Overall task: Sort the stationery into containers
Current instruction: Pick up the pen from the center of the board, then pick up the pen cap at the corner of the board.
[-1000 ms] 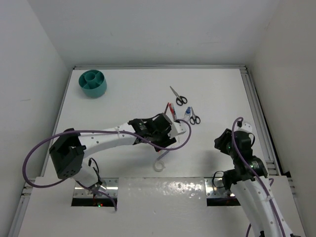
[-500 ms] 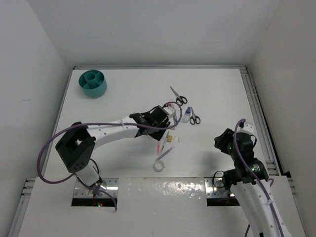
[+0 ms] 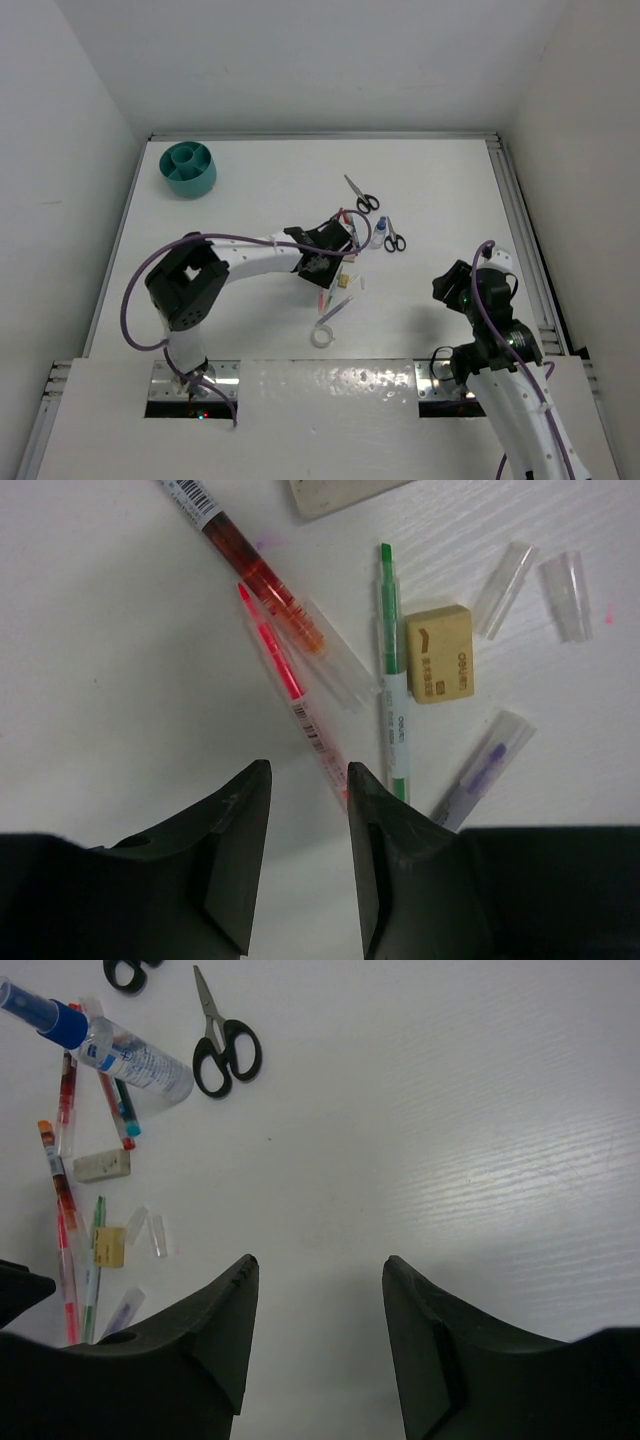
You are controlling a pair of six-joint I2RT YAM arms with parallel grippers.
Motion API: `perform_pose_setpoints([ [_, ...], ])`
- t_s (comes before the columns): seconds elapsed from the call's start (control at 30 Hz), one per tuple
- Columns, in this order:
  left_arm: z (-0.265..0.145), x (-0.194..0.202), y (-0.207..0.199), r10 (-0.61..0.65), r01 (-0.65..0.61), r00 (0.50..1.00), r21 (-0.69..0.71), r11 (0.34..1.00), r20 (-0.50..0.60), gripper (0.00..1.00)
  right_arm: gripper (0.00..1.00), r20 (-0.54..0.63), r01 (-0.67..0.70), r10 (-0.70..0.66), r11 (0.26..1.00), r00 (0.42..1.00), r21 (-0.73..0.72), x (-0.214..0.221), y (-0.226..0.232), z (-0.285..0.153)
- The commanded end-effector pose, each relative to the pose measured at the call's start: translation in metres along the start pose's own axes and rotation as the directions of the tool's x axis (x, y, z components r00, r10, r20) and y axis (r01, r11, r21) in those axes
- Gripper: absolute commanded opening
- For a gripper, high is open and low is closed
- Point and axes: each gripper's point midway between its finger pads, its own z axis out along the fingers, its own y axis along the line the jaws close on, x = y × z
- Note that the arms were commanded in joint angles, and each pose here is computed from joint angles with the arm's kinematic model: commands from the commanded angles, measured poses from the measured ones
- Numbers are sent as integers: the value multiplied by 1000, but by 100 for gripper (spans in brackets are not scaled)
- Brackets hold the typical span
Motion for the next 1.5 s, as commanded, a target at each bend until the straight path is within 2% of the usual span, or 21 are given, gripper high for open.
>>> perform_pose_setpoints([
  [0.0, 5, -7, -4, -18, 18, 1000, -20, 1000, -12, 35, 52, 24, 7, -7, 1000, 1000, -10, -7, 3, 2],
  [0.23, 17, -1, -5, -10, 9, 999, -26, 1000, -48, 35, 53, 25, 7, -7, 1000, 1000, 0, -7, 1, 2],
  [0.4, 28, 16, 8, -39, 28, 990, -78, 997, -136, 31, 53, 26, 8, -8, 1000, 1000, 3, -8, 1, 2],
  [0.43, 28, 16, 7, -38, 28, 989, -75, 997, -144, 29, 53, 26, 10, -10, 1000, 1000, 5, -8, 1, 2],
  [0.57, 29, 18, 1, -21, 15, 989, -47, 999, -148, 0, 53, 25, 6, -6, 1000, 1000, 7, -9, 1, 1],
  [0.7, 24, 16, 4, -16, 11, 989, -31, 999, -148, 0, 52, 12, 8, -8, 1000, 1000, 0, -8, 3, 1],
  [0.83, -2, 2, 24, -3, -1, 997, -53, 999, -77, 0, 49, -9, 20, -20, 1000, 1000, -7, -6, 5, 0],
  [1.0, -41, -26, 61, 128, -116, 988, -140, 983, 83, 0, 41, -31, 61, -63, 997, 998, -55, -9, 15, -1],
  [1.03, -59, -43, 62, 144, -120, 973, -137, 983, 179, 0, 41, -28, 73, -75, 996, 997, -58, -10, 16, -1],
  [1.07, -69, -50, 68, 209, -174, 953, -168, 970, 218, 0, 42, -16, 71, -72, 995, 997, -64, -14, 18, 1],
  [1.1, -72, -49, 73, 244, -203, 940, -184, 962, 240, 0, 48, -17, 58, -59, 997, 998, -51, -15, 18, 5],
  [1.13, -91, -67, 73, 270, -214, 901, -192, 958, 340, 0, 49, -4, 7, -7, 999, 1000, -38, -22, 21, 7],
  [1.17, -95, -67, 77, 280, -217, 888, -207, 954, 364, 0, 55, -15, -19, 20, 999, 1000, 49, -25, 10, 16],
  [1.2, -110, -79, 75, 272, -200, 858, -203, 958, 437, 0, 56, -30, -39, 42, 994, 999, 102, -26, 3, 20],
  [1.23, -115, -83, 75, 271, -197, 846, -204, 959, 459, 0, 56, -40, -59, 65, 989, 997, 137, -35, 3, 24],
  [1.27, -118, -83, 74, 267, -194, 840, -199, 961, 472, 0, 55, -72, -71, 85, 981, 994, 179, -35, -5, 32],
  [1.3, -125, -86, 72, 262, -190, 831, -193, 963, 491, 0, 51, -226, -64, 103, 982, 969, 177, -10, -2, 46],
  [1.33, -127, -85, 70, 252, -183, 830, -185, 966, 497, 0, 48, -279, -81, 125, 983, 952, 164, -10, 1, 52],
  [1.37, -129, -85, 71, 242, -172, 831, -181, 968, 501, 0, 44, -348, -91, 146, 981, 926, 171, 0, 2, 56],
  [1.4, -134, -85, 72, 227, -156, 829, -177, 972, 511, 0, 41, -459, -95, 172, 978, 872, 187, 20, 2, 59],
  [1.47, -137, -83, 81, 199, -119, 826, -182, 976, 527, 0, 42, -489, -85, 181, 974, 853, 212, 33, -5, 62],
])
